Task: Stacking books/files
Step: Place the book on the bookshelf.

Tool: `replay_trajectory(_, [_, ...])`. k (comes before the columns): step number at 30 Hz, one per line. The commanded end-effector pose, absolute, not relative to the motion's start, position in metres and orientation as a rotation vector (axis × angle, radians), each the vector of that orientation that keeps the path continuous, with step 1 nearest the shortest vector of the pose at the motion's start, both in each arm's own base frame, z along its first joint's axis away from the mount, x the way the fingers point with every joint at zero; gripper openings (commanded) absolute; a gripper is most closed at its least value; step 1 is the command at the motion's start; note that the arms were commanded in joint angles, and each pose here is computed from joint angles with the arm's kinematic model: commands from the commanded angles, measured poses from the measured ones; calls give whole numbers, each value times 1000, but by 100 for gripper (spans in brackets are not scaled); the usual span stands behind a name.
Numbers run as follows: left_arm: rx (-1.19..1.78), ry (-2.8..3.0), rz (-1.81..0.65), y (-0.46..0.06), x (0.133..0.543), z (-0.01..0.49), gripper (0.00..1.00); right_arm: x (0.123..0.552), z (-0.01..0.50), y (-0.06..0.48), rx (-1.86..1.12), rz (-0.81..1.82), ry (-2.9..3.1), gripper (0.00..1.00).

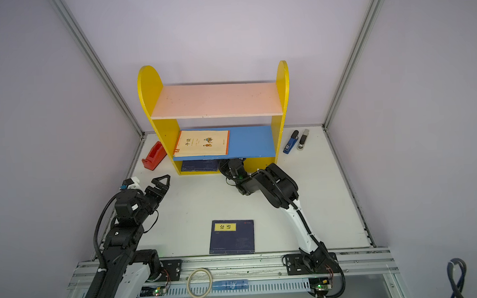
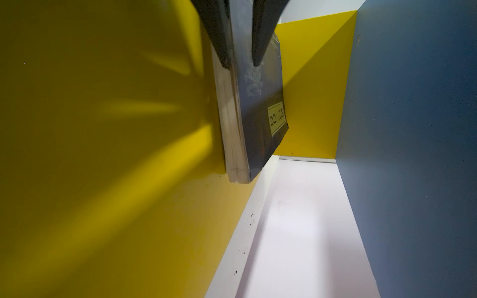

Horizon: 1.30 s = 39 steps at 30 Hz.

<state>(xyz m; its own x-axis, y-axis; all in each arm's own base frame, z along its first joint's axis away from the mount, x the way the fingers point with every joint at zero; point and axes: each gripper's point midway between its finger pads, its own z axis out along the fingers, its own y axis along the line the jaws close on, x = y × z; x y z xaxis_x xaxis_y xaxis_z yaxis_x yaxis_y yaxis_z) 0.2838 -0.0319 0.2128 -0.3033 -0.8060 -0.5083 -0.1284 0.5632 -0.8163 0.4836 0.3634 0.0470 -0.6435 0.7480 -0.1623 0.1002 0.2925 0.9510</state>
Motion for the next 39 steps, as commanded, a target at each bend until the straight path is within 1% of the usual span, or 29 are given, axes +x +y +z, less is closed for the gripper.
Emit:
replay_trajectory(1, [-750,1754,-842,-34,285,220,100,487,54,353,779,1333,1917,19])
replay_trajectory(9, [-751,1752,-841,-34,285,221,100,488,58,359,753,1329,1942,17])
replay_trajectory(17, [-751,1752,-843,-34,285,221,100,487,50,370,771,1337,1969,17])
replay_trajectory(27, [-752,1753,-844,-34,285,221,100,494,56,387,753,1358,1999,17])
replay_trajectory(33, [-753,1752,-843,-33,285,221,100,499,60,401,728,1381,2021,17])
replay_trajectory(39, [-749,1752,-846,-34,285,221,100,501,63,407,713,1383,2044,20])
